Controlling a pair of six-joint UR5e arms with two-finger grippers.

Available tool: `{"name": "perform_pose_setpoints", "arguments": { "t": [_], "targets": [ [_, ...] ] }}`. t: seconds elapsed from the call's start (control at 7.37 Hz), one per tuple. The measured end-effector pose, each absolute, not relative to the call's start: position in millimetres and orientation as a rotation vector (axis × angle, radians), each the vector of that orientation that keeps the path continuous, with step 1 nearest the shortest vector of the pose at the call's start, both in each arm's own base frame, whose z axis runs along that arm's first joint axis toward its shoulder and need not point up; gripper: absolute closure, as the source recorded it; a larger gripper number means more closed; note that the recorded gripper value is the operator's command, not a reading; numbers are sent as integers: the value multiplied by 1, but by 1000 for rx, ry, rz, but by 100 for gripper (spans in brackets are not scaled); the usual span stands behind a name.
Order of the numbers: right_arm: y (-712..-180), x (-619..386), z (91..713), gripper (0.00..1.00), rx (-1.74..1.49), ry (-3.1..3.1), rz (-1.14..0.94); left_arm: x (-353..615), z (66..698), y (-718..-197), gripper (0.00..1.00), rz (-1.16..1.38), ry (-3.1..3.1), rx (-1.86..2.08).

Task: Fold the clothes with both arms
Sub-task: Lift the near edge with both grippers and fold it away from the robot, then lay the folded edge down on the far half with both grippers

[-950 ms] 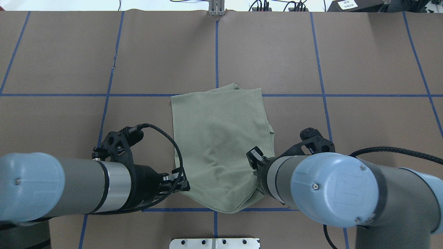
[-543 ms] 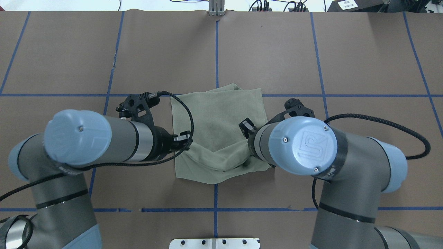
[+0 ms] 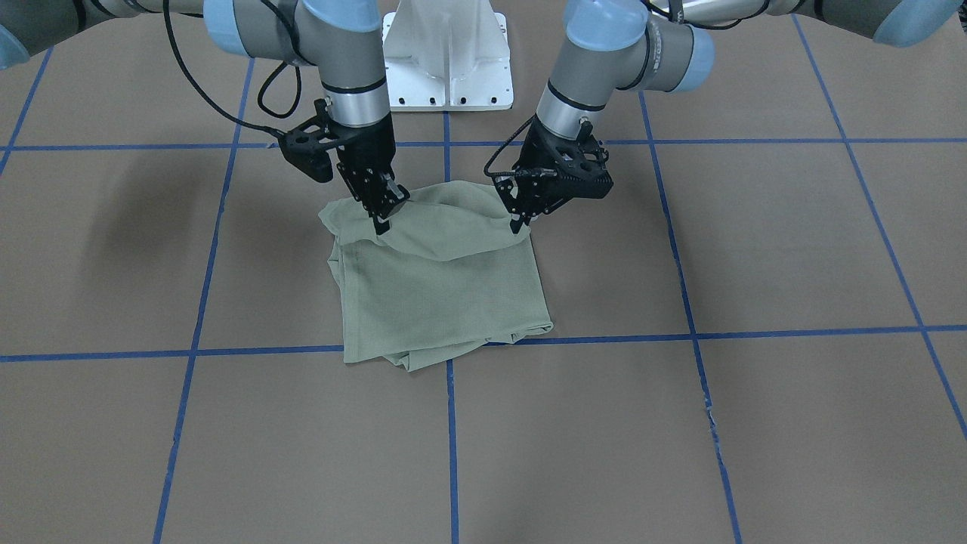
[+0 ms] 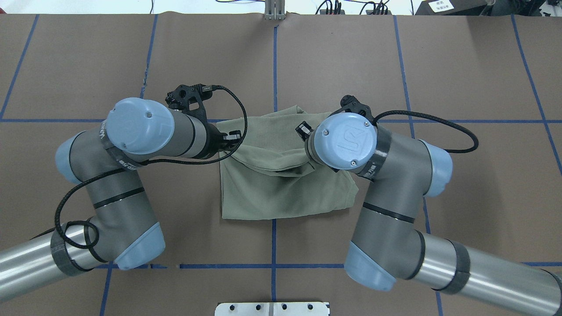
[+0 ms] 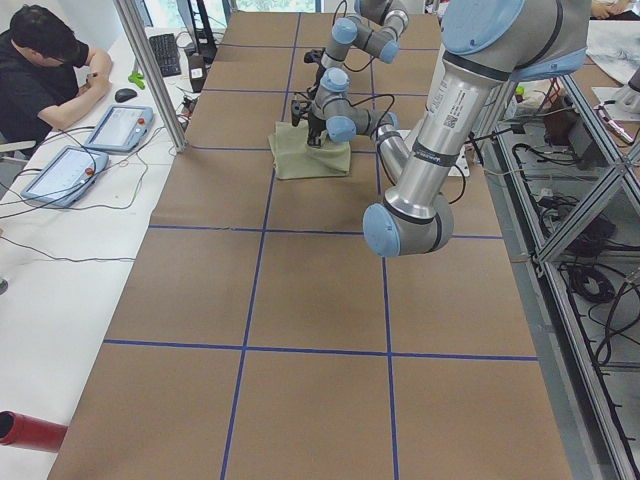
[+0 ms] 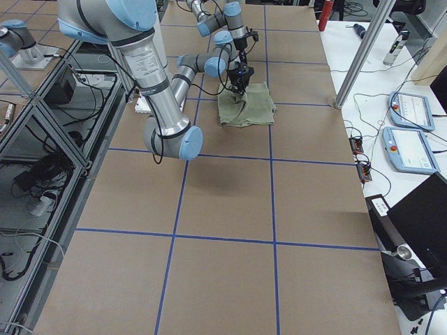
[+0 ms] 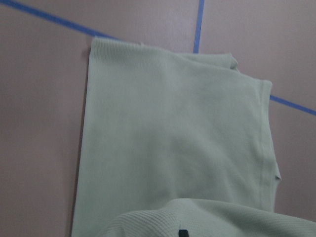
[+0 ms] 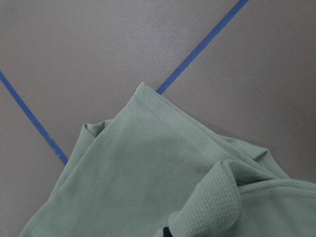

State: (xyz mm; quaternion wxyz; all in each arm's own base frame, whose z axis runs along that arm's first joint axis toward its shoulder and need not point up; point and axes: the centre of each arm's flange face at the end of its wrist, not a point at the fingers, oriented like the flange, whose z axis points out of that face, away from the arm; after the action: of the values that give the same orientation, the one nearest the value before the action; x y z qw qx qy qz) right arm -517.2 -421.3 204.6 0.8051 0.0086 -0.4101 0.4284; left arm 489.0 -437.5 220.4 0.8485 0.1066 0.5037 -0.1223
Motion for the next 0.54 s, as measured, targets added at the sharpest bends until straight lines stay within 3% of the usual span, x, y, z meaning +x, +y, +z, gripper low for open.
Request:
{"name": "perform_pose_setpoints", "arguments": {
  "t": [0.54],
  "targets": [
    [-496,-561,232,100,46,-843,894,514,253,-480,100,-237,1002,257]
  ]
}}
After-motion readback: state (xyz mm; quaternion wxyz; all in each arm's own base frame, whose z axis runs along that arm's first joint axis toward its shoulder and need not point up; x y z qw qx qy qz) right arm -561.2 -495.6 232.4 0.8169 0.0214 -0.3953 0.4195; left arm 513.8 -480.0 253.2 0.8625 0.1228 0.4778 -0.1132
